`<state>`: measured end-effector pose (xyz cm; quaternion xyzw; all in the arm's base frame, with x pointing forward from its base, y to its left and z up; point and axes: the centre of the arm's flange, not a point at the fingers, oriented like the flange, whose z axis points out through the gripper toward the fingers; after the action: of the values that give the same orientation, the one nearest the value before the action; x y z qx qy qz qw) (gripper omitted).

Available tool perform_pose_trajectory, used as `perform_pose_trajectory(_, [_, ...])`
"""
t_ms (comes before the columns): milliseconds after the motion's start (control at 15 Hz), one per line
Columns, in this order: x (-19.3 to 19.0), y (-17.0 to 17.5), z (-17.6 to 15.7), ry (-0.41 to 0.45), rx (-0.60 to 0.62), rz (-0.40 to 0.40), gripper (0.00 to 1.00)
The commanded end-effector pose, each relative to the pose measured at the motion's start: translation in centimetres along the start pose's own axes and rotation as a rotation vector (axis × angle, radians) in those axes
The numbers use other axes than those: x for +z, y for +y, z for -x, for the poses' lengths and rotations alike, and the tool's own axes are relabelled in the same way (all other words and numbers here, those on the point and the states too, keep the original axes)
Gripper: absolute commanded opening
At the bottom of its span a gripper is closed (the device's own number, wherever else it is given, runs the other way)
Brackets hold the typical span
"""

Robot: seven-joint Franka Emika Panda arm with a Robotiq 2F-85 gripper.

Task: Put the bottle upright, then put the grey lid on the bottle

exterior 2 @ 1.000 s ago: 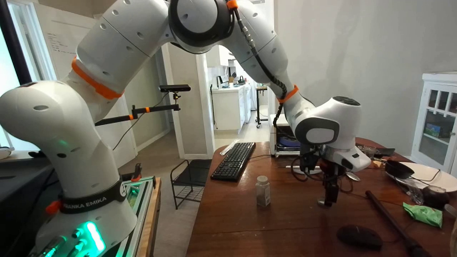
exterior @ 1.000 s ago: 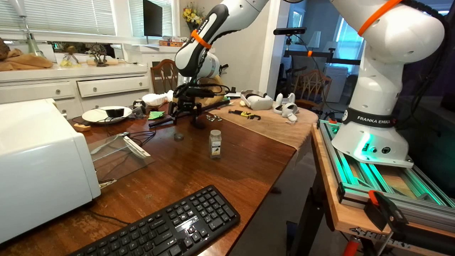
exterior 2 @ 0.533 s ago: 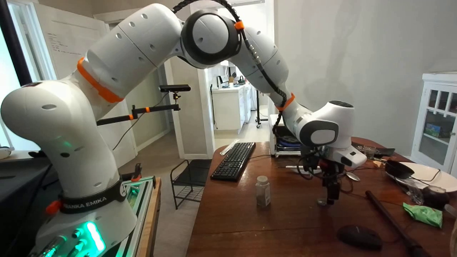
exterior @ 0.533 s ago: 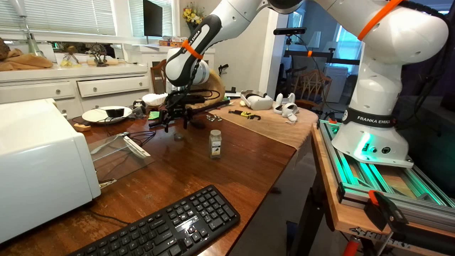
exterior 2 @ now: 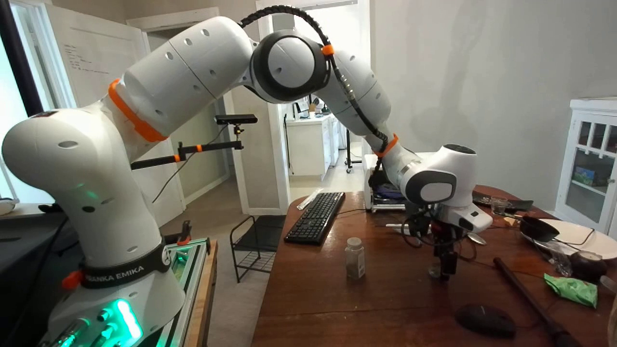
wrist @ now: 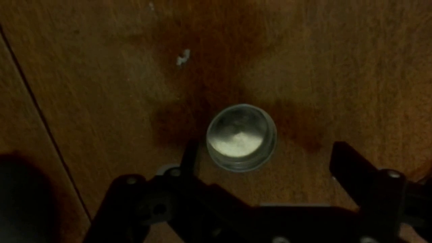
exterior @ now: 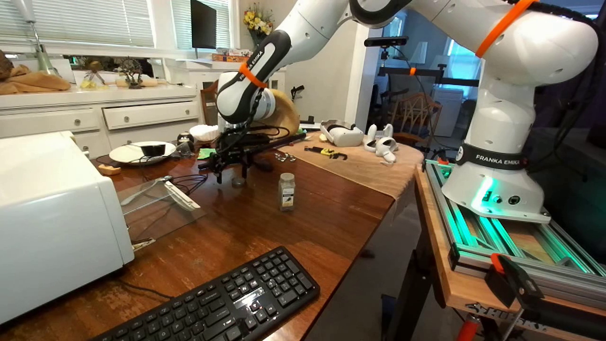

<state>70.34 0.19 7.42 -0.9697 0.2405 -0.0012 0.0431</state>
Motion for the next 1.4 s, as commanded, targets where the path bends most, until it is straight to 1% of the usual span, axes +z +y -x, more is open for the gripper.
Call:
perform_pose_trajectory(0, [0.8,-0.3,-0.3,-0.011,0.022,0.018,0.92])
perform_pose_trajectory(67, [0.9,-0.3,-0.2,-0.011,0.024,0.019,0.75])
perform_pose_trajectory(133, [0.8,-0.3,-0.2,-0.010,0.028,0.019,0.68])
perform_pose_trajectory(200, [0.8,-0.3,-0.2,-0.010,0.031,0.018,0.65])
perform_pose_trajectory(533, [0.5,-0.2,-0.3,-0.011,0.047,0.016,0.24])
perform_pose_trajectory(600, [0.4,-0.2,-0.4,-0.012,0.050,0.016,0.23])
perform_pose_trajectory(867, [-0.6,-0.2,0.8,-0.056,0.007,0.017,0.23])
perform_pose_trajectory(1133, [-2.9,0.6,2.9,-0.151,-0.078,0.050,0.23])
perform_pose_trajectory(1333, [-4.6,1.5,4.3,-0.218,-0.127,0.093,0.23])
